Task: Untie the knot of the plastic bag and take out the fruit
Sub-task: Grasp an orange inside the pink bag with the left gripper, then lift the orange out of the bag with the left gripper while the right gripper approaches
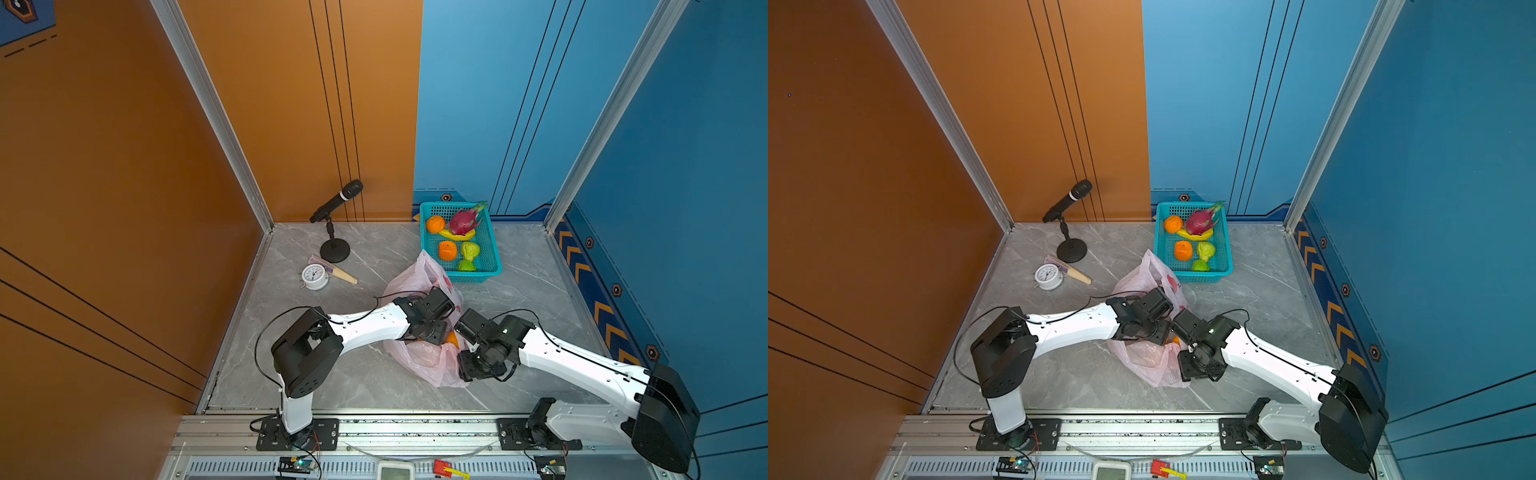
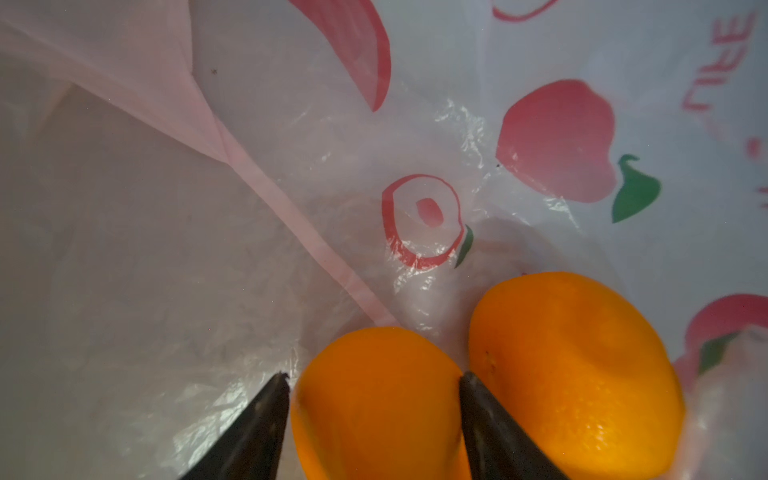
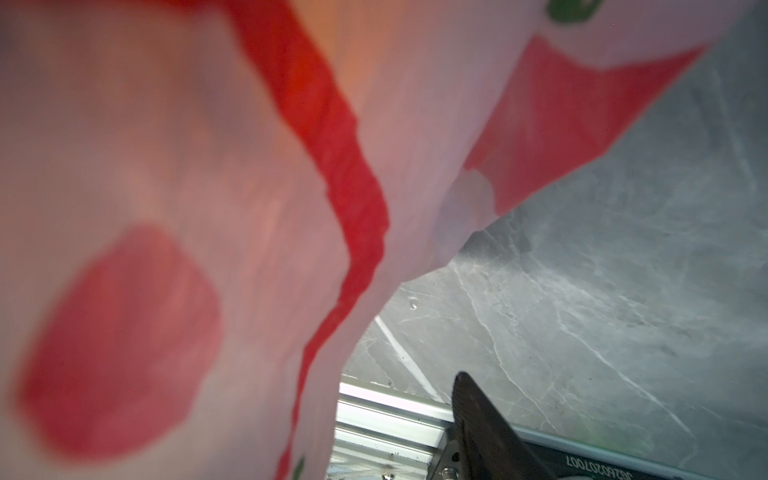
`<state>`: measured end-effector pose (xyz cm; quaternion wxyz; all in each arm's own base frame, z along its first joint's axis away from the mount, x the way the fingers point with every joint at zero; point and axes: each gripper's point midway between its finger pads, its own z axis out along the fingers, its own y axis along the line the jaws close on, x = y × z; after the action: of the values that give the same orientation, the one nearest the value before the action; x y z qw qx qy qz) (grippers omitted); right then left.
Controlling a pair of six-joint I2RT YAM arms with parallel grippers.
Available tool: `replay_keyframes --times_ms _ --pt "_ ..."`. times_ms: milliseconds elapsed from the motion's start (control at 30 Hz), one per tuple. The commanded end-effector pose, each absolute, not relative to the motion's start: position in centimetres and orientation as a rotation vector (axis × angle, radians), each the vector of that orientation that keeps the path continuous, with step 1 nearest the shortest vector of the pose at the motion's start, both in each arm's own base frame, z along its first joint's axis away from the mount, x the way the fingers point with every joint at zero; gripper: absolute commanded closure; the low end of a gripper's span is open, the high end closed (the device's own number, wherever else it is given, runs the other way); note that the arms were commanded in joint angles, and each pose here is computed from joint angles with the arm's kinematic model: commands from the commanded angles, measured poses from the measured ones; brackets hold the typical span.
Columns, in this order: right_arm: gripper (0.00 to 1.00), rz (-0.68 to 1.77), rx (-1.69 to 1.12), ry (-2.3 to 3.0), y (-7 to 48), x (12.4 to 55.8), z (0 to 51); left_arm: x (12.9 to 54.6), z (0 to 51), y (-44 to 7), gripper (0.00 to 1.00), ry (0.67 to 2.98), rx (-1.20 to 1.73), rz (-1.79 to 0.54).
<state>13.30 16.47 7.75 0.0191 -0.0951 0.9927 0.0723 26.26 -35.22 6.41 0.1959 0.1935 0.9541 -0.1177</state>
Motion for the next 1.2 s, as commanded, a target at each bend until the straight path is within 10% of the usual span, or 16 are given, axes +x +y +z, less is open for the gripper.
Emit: replay_keyframes --times_ms 0,700,1167 --pt "0.39 0.162 -0.323 3.060 15.9 13.7 8.5 25.6 5.3 -34.7 0.29 2.745 0.544 -0.293" --pt "0.34 0.210 -0.254 2.991 15.6 15.4 10.3 25.8 10.9 -35.5 0.63 2.657 0.493 -0.448" --pt "0.14 0.442 -0.024 2.799 15.4 18.5 16.8 26.4 16.7 -35.6 0.63 2.493 0.470 -0.562"
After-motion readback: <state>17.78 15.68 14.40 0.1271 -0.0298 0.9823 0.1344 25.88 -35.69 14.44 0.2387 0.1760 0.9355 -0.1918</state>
